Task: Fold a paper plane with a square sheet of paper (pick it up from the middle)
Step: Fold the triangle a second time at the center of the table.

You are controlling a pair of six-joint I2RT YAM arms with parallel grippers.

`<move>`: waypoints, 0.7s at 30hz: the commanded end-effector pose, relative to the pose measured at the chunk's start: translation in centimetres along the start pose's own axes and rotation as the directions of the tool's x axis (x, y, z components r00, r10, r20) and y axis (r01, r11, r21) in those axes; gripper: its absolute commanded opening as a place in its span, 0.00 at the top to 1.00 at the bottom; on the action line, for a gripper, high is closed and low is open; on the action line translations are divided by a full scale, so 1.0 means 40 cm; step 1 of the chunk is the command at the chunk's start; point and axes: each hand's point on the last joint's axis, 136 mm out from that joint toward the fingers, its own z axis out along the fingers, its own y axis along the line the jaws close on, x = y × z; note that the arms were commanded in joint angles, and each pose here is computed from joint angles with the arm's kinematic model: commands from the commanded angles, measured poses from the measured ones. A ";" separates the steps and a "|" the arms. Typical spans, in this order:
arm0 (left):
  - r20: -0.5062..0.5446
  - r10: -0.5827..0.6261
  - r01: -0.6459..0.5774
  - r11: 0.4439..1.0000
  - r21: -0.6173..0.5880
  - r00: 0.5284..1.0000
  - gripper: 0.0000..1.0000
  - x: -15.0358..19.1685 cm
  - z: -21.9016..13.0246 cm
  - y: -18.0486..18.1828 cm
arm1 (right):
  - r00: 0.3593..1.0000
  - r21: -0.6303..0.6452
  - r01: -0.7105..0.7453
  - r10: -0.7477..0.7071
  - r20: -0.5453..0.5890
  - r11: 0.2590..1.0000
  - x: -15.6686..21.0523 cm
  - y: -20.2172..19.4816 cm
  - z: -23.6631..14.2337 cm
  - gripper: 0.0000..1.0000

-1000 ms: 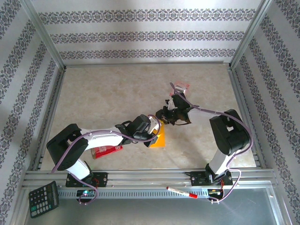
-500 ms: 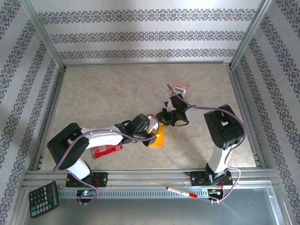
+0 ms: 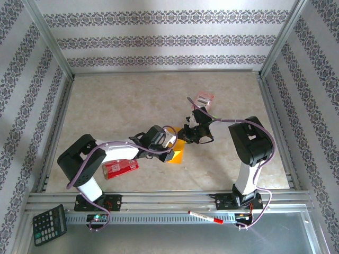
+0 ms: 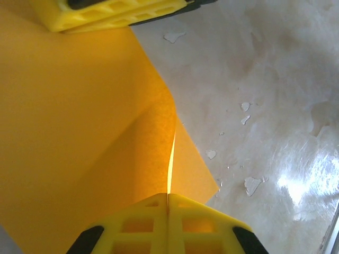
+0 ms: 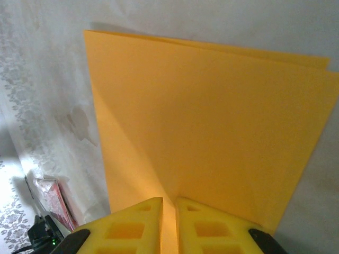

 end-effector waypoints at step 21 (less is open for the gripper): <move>-0.012 -0.066 0.067 0.997 0.037 0.998 1.00 -0.062 -0.016 0.060 | 0.998 0.108 0.024 -0.019 -0.054 0.994 0.023 -0.062 0.008 0.85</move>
